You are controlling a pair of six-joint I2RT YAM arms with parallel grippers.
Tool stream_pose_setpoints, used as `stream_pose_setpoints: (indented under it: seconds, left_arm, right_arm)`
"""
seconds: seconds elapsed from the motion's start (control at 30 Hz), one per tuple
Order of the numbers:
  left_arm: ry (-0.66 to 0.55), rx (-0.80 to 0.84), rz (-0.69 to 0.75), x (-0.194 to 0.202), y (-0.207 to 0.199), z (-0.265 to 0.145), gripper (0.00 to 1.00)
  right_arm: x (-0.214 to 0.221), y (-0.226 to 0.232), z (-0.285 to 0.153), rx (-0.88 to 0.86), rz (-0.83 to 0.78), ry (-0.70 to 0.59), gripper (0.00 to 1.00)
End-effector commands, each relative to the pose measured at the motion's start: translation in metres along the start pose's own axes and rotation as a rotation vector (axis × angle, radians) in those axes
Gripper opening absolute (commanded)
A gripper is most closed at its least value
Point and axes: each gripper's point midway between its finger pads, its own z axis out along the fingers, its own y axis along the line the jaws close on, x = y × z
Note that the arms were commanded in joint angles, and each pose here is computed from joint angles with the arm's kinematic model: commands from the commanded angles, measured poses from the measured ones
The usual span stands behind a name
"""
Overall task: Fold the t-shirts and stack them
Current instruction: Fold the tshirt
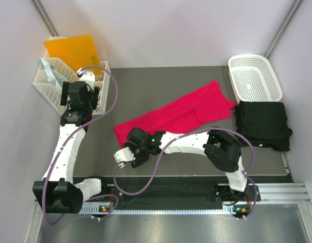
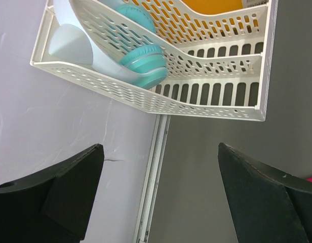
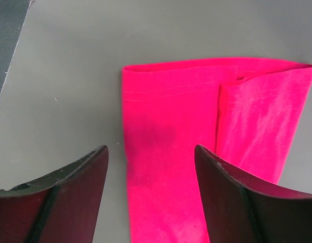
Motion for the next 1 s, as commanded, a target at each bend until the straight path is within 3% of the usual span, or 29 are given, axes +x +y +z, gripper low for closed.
stream_pose_setpoints:
  seconds: [0.0, 0.57, 0.63, 0.87, 0.97]
  left_arm:
    - [-0.099, -0.041, -0.079, -0.036, 0.023, -0.016, 0.99]
    - [-0.127, -0.02, -0.093, -0.06, 0.024, -0.01, 0.98]
    - [-0.126, -0.014, -0.103, -0.06, 0.022, -0.011, 0.98]
    - [-0.124, -0.042, -0.07, -0.053, 0.024, -0.008, 0.99]
    - [-0.137, -0.047, -0.055, -0.055, 0.025, -0.007, 0.99]
  right_arm:
    - [-0.016, -0.001, 0.006, 0.011, -0.003, -0.06, 0.67]
    - [-0.01, 0.009, 0.031, -0.017, 0.02, -0.055, 0.64]
    - [-0.01, 0.007, 0.035, -0.01, 0.022, -0.053, 0.6]
    - [-0.008, 0.012, 0.044, -0.037, 0.041, -0.042, 0.27]
    - [-0.007, 0.019, 0.043, -0.067, 0.04, -0.038, 0.06]
